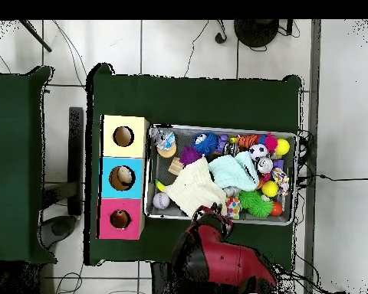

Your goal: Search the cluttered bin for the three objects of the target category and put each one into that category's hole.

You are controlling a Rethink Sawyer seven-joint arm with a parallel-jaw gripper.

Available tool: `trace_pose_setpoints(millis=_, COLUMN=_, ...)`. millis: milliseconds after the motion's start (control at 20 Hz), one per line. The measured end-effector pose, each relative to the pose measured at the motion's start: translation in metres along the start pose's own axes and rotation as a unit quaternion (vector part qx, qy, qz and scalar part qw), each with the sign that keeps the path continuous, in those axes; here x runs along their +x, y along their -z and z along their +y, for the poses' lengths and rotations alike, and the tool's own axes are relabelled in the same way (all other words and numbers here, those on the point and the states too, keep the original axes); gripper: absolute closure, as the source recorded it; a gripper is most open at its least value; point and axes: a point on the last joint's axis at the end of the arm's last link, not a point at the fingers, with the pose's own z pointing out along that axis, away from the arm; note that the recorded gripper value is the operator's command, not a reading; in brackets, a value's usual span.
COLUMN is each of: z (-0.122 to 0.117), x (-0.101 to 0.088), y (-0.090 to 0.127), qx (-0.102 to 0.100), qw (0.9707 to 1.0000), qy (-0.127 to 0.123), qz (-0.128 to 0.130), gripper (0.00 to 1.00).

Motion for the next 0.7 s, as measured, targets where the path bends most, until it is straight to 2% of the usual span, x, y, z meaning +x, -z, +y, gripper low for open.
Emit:
trace_pose_setpoints(millis=350, z=0.001, x=-0.016, y=0.02, qx=-0.001, qw=1.0, qy=-0.009, qz=-0.003, gripper=1.0)
trace_pose_setpoints(millis=700, z=0.004, x=-0.033, y=0.049, qx=-0.002, qw=0.9993, qy=-0.029, qz=0.022, gripper=1.0)
